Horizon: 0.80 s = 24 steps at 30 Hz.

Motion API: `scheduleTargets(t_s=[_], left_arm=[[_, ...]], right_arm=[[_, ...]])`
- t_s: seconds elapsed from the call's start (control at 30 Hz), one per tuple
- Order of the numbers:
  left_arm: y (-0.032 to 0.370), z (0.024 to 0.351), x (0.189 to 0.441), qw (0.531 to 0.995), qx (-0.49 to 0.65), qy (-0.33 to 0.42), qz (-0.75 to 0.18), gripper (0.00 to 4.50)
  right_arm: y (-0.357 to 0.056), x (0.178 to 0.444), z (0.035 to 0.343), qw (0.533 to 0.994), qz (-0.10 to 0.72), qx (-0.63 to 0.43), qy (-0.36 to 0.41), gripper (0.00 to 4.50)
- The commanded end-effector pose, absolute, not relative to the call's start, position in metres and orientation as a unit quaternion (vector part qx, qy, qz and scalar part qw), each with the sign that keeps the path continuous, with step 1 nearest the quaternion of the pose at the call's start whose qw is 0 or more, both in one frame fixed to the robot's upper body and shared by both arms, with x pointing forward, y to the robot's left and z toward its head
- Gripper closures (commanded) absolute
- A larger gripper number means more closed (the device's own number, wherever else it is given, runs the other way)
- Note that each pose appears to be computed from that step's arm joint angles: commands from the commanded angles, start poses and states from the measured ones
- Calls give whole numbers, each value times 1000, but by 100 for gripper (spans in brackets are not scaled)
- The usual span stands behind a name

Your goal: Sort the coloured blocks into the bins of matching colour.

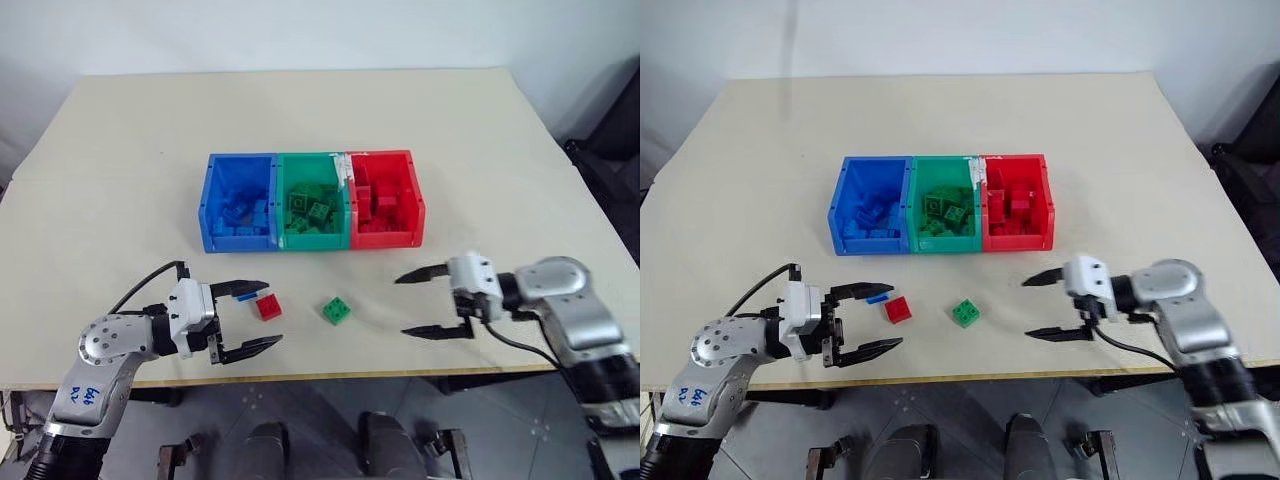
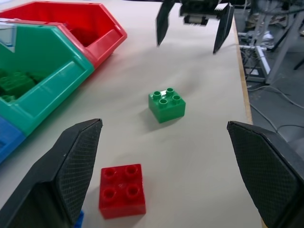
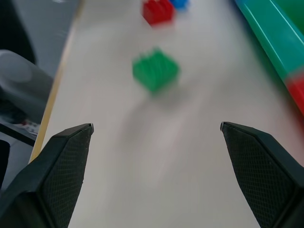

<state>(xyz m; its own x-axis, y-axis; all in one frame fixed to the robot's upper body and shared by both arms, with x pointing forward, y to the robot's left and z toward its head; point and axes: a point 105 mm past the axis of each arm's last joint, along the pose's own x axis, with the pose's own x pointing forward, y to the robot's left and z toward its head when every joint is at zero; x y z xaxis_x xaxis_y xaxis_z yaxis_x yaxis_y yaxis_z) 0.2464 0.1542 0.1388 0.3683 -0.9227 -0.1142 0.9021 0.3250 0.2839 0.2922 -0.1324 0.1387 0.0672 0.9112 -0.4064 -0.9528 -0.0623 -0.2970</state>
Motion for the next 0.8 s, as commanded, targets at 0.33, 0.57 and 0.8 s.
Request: scheduleTargets(t_s=[0.33, 0.57, 0.8], left_arm=[[186, 142, 209, 865, 155, -11, -476, 0], [186, 146, 209, 875, 152, -20, -460, 0], [194, 163, 215, 904, 106, -63, -409, 0]], right_arm=[[-61, 315, 113, 565, 759, -322, 35, 96], [-70, 316, 121, 565, 762, -316, 38, 294], [-55, 344, 195, 709, 681, -175, -56, 298]])
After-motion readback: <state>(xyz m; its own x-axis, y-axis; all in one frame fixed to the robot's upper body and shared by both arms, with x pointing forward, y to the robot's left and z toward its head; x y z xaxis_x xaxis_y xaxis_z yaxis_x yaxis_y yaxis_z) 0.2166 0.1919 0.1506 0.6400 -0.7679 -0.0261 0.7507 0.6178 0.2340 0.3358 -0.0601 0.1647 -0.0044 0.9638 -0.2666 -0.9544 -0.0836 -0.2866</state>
